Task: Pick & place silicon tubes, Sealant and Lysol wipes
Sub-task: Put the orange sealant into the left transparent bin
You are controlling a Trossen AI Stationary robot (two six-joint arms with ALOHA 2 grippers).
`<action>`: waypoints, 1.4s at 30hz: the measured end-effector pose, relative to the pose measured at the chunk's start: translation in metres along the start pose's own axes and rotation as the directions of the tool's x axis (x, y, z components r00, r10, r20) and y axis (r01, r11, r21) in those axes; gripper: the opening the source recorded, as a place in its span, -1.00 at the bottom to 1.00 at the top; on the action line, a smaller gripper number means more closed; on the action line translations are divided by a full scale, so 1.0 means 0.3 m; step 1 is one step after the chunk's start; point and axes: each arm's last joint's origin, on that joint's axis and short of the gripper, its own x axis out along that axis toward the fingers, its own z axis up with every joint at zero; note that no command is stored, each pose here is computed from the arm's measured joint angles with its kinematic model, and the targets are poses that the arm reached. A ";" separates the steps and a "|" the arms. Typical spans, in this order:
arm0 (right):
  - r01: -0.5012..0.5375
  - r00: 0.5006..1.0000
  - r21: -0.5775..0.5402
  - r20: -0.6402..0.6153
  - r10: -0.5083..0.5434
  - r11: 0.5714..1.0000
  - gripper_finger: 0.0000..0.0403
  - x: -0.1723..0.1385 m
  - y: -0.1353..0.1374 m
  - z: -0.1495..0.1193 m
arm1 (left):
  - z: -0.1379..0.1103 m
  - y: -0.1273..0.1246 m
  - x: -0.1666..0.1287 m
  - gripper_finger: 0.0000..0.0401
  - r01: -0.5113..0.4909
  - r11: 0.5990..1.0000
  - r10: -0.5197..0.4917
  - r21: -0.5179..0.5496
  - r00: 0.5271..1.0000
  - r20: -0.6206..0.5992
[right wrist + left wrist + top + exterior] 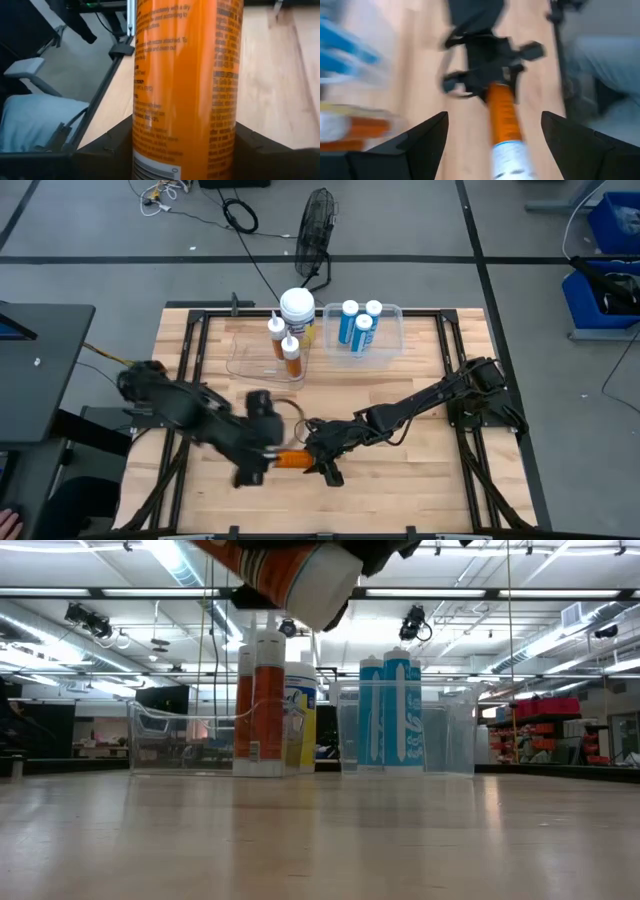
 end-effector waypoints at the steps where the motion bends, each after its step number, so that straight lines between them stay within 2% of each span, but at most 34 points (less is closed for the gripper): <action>1: 0.000 1.000 -0.010 0.008 0.000 1.000 0.04 -0.009 0.002 0.008 | -0.013 0.005 -0.038 0.61 -0.023 1.000 0.023 -0.005 0.999 0.034; 6: 0.032 0.997 -0.063 0.071 -0.028 0.997 0.04 -0.089 0.020 0.066 | -0.061 0.024 -0.225 0.61 -0.065 0.998 0.065 -0.008 0.964 0.258; 11: 0.090 0.985 -0.113 0.159 -0.071 0.989 0.04 -0.186 0.034 0.131 | -0.120 0.026 -0.380 0.61 -0.136 0.991 0.116 0.011 0.883 0.454; 18: 0.182 0.950 -0.154 0.282 -0.134 0.971 0.04 -0.327 0.028 0.211 | -0.165 0.012 -0.492 0.61 -0.263 0.965 0.194 0.025 0.769 0.609; 21: 0.215 0.921 -0.168 0.363 -0.142 0.962 0.04 -0.377 0.019 0.248 | -0.161 0.005 -0.504 0.61 -0.304 0.952 0.219 0.026 0.741 0.635; 28: 0.287 0.858 -0.212 0.490 -0.152 0.934 0.04 -0.414 -0.009 0.297 | -0.151 0.013 -0.495 0.61 -0.366 0.930 0.277 0.010 0.721 0.635; 31: 0.287 0.860 -0.216 0.487 -0.152 0.933 0.04 -0.416 -0.021 0.298 | -0.136 0.028 -0.475 0.61 -0.393 0.920 0.308 0.000 0.721 0.621; 35: 0.293 0.861 -0.227 0.485 -0.153 0.929 0.04 -0.415 -0.022 0.297 | -0.113 0.034 -0.447 0.59 -0.365 0.931 0.285 0.012 0.748 0.600; 38: 0.276 0.864 -0.237 0.485 -0.133 0.932 0.04 -0.415 -0.020 0.298 | -0.096 0.008 -0.409 0.55 -0.309 0.948 0.210 0.080 0.793 0.572; 40: 0.261 0.869 -0.254 0.483 -0.112 0.931 0.04 -0.414 -0.017 0.297 | -0.071 -0.012 -0.389 0.51 -0.219 0.967 0.106 0.134 0.817 0.566; 42: 0.257 0.870 -0.257 0.481 -0.108 0.932 0.04 -0.414 -0.017 0.297 | -0.041 -0.030 -0.375 0.49 -0.111 0.973 -0.026 0.204 0.822 0.569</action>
